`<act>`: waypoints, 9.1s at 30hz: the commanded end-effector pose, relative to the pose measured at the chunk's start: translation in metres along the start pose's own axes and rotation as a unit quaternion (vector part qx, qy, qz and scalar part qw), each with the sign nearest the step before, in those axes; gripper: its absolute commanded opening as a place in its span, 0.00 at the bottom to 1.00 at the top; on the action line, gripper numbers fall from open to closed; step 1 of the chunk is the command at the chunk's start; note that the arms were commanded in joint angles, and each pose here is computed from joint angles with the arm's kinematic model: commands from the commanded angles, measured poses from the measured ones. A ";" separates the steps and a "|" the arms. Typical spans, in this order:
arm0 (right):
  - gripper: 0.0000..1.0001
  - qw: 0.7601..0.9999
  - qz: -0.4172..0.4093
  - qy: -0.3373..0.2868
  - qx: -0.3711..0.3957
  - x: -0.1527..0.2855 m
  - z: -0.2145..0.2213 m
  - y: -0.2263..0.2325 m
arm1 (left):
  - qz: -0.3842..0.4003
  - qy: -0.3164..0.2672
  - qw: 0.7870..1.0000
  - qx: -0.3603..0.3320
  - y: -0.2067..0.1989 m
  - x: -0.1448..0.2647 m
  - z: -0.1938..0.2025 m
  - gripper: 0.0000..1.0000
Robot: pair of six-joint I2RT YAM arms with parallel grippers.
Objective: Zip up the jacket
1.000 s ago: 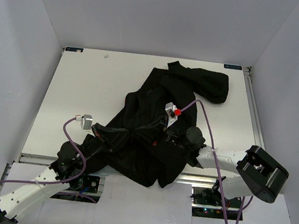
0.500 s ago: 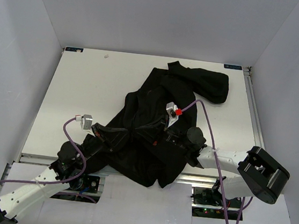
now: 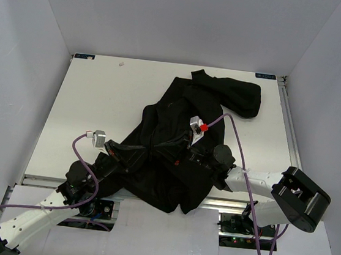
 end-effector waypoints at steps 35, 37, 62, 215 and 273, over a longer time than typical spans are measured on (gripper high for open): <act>0.08 0.981 -0.056 -0.164 0.085 -0.003 -0.076 0.030 | 0.000 -0.008 1.000 -0.012 -0.003 -0.002 -0.006 0.00; 0.08 0.982 -0.054 -0.161 0.083 -0.001 -0.073 0.030 | -0.016 -0.018 1.000 -0.012 0.000 -0.003 -0.009 0.00; 0.08 0.983 -0.056 -0.162 0.067 -0.013 -0.065 0.023 | -0.019 -0.045 0.999 -0.012 -0.008 -0.010 -0.025 0.00; 0.08 0.979 -0.007 -0.176 0.104 -0.017 -0.070 0.008 | -0.046 -0.012 0.998 -0.035 -0.003 -0.013 -0.019 0.00; 0.08 0.980 0.044 -0.165 0.105 -0.016 -0.075 0.002 | -0.049 0.008 0.997 -0.050 0.002 -0.014 -0.012 0.00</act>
Point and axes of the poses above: each gripper's point midway between its finger pads, its own x axis back along the fingers, its own y axis along the line the jaws close on, z = x × y, the point moved 6 cm from there along x, back along the fingers, and after that the axes turned 7 degrees about x, right-handed, at the moved point
